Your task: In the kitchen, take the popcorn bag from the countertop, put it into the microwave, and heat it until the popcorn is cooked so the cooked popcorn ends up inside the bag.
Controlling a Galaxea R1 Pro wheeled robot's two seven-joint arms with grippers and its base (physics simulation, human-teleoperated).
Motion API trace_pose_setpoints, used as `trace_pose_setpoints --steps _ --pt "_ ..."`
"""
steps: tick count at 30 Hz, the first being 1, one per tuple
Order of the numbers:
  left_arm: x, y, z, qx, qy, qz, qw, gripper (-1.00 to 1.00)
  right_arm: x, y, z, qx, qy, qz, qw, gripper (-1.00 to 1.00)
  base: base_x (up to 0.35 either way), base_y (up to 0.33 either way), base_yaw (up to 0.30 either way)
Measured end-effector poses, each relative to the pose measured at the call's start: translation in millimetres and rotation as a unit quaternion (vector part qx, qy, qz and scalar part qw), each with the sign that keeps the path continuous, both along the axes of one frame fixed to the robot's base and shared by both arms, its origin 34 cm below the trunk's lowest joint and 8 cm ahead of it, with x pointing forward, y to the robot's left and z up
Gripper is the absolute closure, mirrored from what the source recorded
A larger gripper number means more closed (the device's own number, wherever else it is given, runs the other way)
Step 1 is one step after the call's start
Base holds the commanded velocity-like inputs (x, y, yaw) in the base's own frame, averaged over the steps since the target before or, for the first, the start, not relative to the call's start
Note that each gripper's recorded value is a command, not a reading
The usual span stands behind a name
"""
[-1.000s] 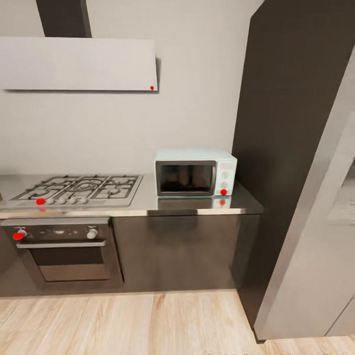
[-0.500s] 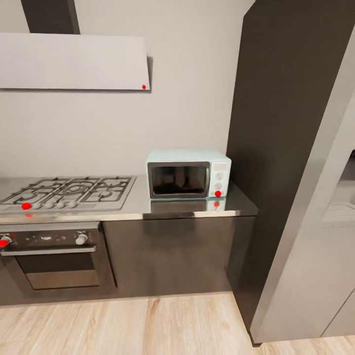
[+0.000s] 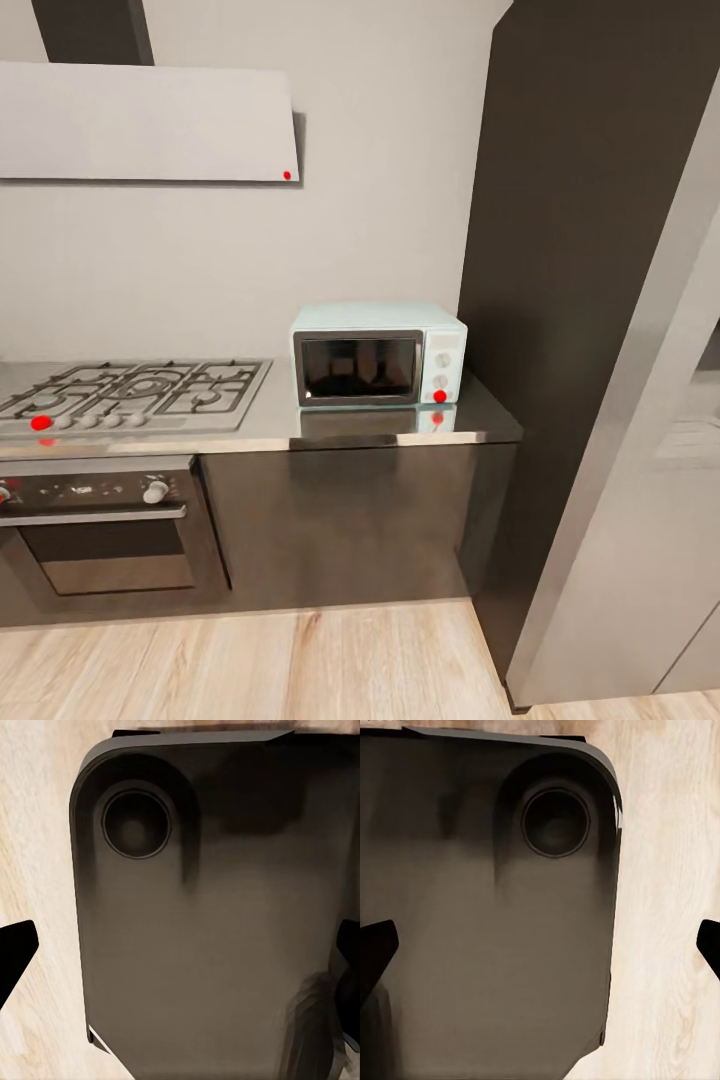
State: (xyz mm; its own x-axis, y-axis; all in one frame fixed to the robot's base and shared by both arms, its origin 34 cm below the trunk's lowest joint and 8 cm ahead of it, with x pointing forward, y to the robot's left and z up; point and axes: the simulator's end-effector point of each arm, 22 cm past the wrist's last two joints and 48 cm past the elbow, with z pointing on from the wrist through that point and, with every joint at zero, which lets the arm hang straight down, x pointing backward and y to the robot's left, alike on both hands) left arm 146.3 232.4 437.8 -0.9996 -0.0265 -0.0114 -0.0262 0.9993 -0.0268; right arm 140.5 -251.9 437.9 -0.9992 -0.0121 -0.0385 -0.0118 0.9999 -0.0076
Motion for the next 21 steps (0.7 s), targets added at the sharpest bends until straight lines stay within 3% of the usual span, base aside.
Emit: trace_pose_setpoints --steps 11,21 --pt "0.0 0.0 0.0 0.0 0.0 0.0 1.0 -1.0 -0.3 0.0 0.0 0.0 0.001 0.0 1.0 -1.0 0.0 0.0 0.009" --pt "-0.1 0.0 0.0 0.0 0.0 0.0 1.0 -1.0 -0.1 0.0 0.0 0.0 0.0 -0.001 1.0 -1.0 0.0 0.0 0.183"
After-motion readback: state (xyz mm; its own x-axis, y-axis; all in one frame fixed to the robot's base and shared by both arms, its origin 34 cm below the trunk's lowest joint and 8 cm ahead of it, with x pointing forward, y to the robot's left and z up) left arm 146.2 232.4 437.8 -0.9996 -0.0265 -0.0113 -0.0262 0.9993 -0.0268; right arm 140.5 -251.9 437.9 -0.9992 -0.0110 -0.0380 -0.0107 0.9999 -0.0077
